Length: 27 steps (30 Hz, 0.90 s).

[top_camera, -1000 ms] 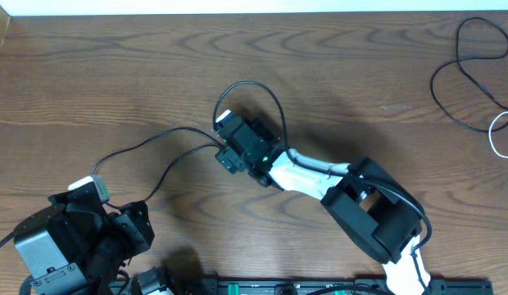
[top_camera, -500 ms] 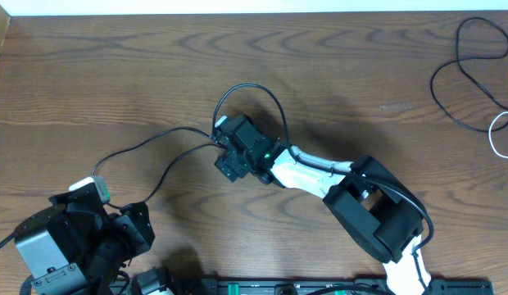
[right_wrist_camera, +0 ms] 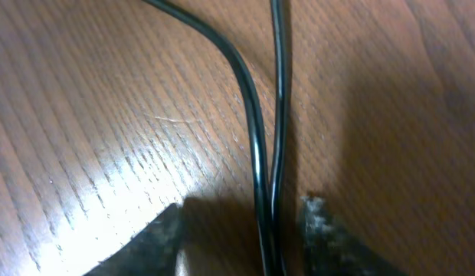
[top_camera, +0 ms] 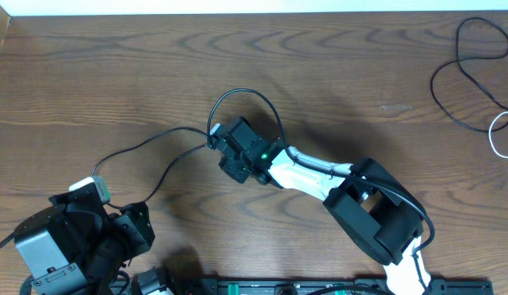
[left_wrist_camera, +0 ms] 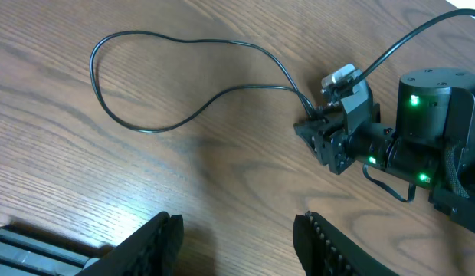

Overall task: Untangle cables
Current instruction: 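Grasp the black cable near the left gripper with the right gripper, then carry the grasped black cable up and right toward the upper right corner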

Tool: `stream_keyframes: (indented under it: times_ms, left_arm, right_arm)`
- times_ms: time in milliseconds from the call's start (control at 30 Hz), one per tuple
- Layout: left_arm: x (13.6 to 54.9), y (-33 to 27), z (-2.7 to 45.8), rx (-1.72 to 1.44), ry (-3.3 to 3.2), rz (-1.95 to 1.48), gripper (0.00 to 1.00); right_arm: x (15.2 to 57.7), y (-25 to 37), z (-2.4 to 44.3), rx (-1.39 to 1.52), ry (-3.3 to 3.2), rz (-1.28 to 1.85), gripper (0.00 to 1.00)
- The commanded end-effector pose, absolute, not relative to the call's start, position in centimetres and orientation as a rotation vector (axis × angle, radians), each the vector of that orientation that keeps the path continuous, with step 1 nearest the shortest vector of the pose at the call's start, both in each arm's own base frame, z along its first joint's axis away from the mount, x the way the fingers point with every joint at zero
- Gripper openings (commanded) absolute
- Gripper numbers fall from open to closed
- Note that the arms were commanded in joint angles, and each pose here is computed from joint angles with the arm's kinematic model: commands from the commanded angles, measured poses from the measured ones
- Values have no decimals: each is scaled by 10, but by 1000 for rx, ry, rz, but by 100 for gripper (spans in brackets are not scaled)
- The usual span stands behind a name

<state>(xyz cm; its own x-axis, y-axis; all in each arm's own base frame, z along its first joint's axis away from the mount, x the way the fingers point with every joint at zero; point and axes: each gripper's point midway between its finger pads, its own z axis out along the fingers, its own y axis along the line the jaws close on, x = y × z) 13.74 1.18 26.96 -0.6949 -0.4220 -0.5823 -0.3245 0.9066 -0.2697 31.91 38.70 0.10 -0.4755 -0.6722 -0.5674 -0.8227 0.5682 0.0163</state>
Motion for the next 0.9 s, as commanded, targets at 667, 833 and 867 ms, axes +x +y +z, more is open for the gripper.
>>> stream_keyframes:
  times_ms: [667,833,867]
  left_arm:
    - [137,12,272,-518,2393,-184,52]
    - [137,12,272,-518,2393,-184,52]
    - [137,12,272,-518,2393,-184,52]
  right_arm:
    - [304,371,-29,-1250,2374,344,1]
    - [306,374,-27,-1242,2361,349,1]
    - [308,374,-23,-1234,2354,349,1]
